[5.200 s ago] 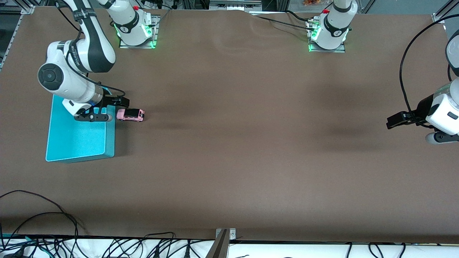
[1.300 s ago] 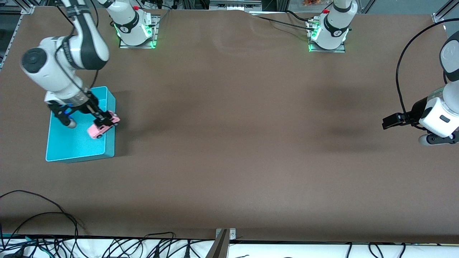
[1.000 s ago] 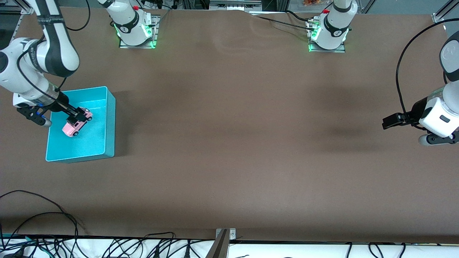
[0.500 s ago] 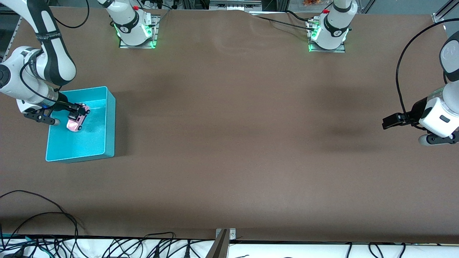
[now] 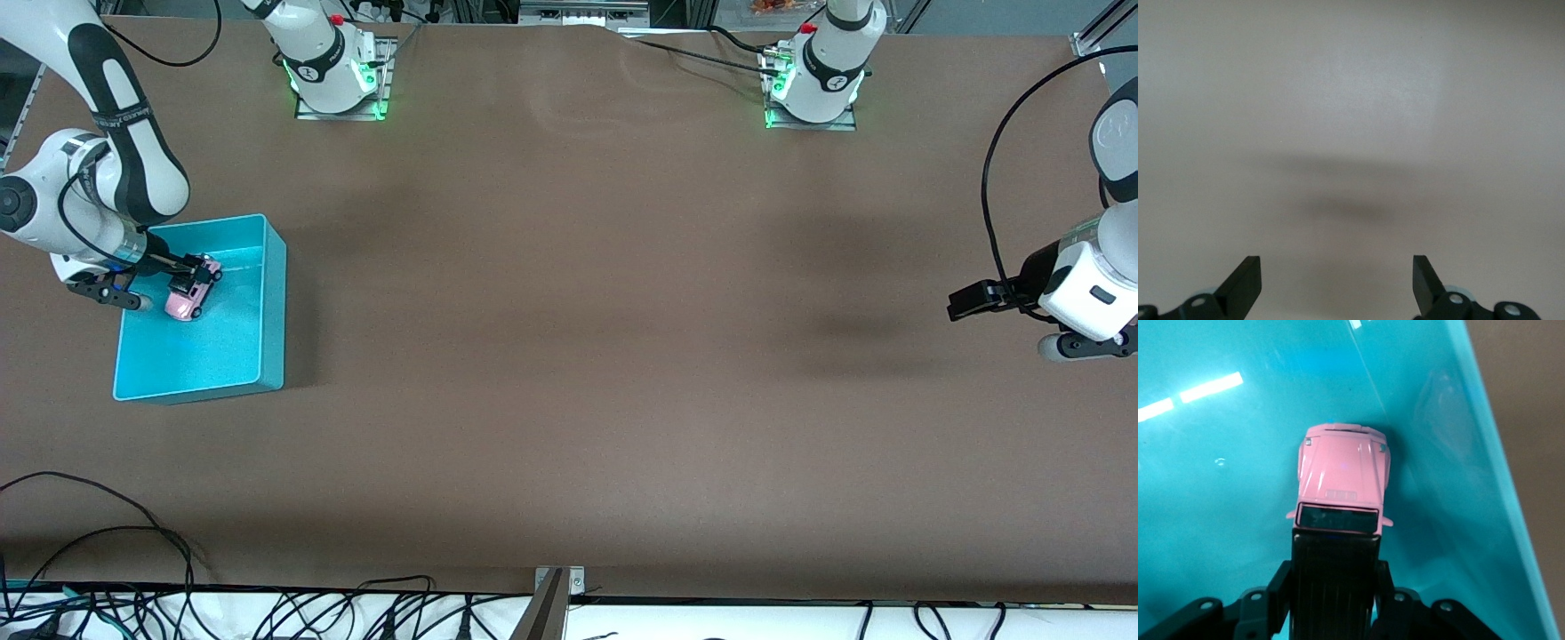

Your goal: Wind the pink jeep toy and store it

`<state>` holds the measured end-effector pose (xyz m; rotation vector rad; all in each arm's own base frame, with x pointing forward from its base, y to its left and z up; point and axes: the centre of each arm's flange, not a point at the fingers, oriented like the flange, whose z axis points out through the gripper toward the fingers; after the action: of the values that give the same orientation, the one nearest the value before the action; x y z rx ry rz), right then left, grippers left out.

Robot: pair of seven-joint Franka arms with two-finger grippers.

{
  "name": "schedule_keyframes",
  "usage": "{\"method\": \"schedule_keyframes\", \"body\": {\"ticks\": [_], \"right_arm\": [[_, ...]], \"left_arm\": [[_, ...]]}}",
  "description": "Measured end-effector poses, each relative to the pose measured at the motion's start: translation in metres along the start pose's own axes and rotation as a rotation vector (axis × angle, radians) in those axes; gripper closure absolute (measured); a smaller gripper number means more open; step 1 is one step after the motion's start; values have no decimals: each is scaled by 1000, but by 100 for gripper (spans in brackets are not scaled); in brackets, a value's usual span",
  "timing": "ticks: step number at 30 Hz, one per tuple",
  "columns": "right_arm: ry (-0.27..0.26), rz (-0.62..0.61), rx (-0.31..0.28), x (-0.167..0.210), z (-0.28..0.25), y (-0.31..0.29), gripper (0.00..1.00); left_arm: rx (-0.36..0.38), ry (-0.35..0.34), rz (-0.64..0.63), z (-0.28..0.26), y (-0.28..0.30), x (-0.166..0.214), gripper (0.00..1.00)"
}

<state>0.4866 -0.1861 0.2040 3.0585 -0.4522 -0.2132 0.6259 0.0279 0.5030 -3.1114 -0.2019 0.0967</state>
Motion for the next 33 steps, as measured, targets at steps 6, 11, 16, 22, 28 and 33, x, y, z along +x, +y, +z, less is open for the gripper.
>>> {"method": "schedule_keyframes", "body": {"ticks": [6,11,16,22,28,33], "right_arm": [[0,0,0,0,0,0,46],[1,0,0,1,0,0,41],[7,1,1,1,-6,0,15],[5,3,5,1,-24,1,0],[39,0,11,1,-53,0,0],[66,-21,14,3,-80,-11,0]], "left_arm": [[0,0,0,0,0,0,0],[0,0,0,0,0,0,0],[0,0,0,0,0,0,0],[0,0,0,0,0,0,0],[0,0,0,0,0,0,0],[0,0,0,0,0,0,0]]}}
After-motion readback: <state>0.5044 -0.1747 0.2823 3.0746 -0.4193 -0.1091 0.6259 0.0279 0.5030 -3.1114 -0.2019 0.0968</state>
